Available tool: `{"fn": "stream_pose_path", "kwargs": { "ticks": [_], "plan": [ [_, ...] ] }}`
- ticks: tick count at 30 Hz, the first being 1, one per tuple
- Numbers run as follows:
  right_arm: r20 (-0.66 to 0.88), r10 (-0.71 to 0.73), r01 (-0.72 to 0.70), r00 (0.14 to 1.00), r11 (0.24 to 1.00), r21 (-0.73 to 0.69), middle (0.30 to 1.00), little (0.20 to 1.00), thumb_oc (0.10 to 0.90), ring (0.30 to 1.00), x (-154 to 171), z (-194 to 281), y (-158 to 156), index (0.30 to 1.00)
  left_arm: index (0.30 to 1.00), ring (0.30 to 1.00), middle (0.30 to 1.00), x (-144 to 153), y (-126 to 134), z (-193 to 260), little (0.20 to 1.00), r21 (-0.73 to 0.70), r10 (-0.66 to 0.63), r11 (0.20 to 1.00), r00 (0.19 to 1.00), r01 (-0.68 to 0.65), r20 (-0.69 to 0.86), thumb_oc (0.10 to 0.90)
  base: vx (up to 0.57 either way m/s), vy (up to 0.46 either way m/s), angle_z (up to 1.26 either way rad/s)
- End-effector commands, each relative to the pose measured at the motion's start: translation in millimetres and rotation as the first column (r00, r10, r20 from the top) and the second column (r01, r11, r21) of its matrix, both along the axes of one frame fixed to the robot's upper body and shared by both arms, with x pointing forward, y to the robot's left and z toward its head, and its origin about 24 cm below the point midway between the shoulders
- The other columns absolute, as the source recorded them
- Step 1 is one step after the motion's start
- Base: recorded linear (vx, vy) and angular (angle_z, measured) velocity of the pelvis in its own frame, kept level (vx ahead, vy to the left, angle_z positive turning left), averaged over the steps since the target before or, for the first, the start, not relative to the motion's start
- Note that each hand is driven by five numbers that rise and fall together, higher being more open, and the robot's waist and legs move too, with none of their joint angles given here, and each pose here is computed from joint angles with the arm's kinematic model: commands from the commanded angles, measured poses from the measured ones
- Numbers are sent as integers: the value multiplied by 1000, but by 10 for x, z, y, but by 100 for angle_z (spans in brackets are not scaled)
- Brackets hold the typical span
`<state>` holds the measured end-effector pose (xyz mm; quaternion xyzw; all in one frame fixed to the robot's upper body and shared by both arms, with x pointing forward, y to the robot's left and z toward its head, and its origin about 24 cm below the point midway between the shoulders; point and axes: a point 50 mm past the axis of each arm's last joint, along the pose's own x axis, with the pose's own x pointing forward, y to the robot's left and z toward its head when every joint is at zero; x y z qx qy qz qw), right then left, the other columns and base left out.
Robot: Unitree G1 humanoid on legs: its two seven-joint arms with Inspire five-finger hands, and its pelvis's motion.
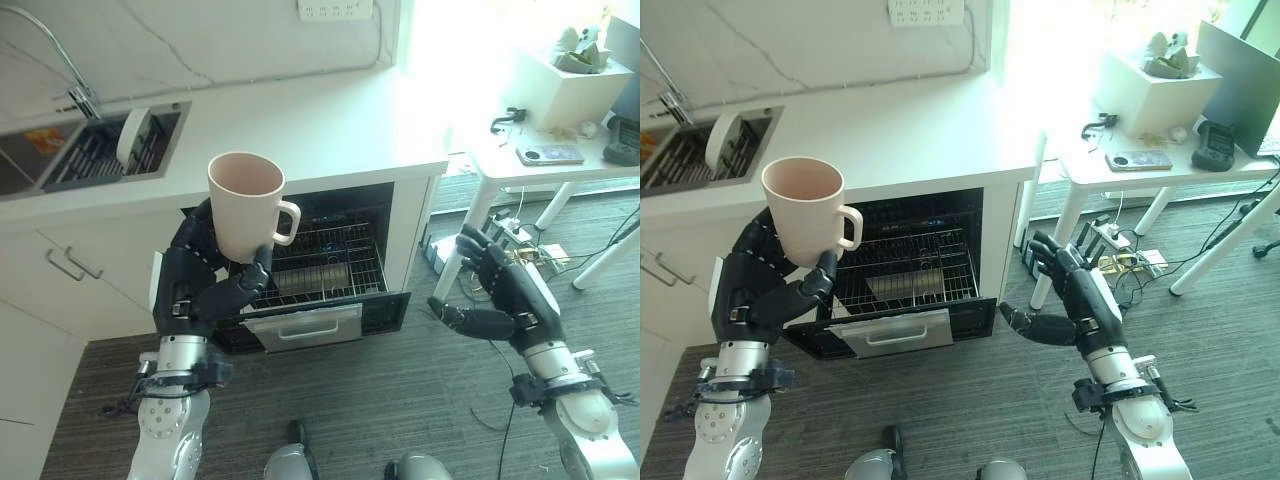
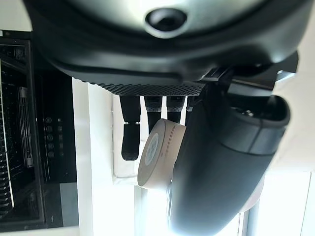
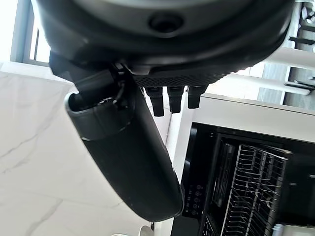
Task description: Place the dishes in the dishwasher.
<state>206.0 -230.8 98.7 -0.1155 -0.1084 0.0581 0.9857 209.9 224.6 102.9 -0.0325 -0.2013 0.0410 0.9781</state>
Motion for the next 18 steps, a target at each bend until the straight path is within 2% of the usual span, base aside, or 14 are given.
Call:
{"fn": "stream_pose_path", "kwargs": {
  "ticks": [1, 11, 15, 18],
  "plan": [
    [333, 40, -54, 942, 998, 31, 900, 900, 800, 900, 68, 590, 129, 900, 300, 300, 300, -8, 64, 646, 300, 50, -16, 999, 934, -2, 357, 400, 215, 324, 16],
    [301, 22, -52, 953, 994, 93, 900, 900, 800, 900, 126, 537, 225, 900, 300, 300, 300, 84, -26, 745, 300, 93, -62, 995, 930, 30, 363, 400, 161, 199, 17],
    [300, 17, -53, 954, 992, 112, 900, 900, 800, 900, 156, 515, 223, 900, 300, 300, 300, 114, -46, 812, 300, 102, -58, 995, 924, 21, 377, 400, 58, -154, -5],
    [302, 40, -79, 953, 990, 120, 900, 900, 800, 900, 152, 522, 297, 900, 300, 300, 300, 66, -63, 798, 300, 116, -40, 993, 922, -5, 384, 400, 133, -408, -11]
  ]
}}
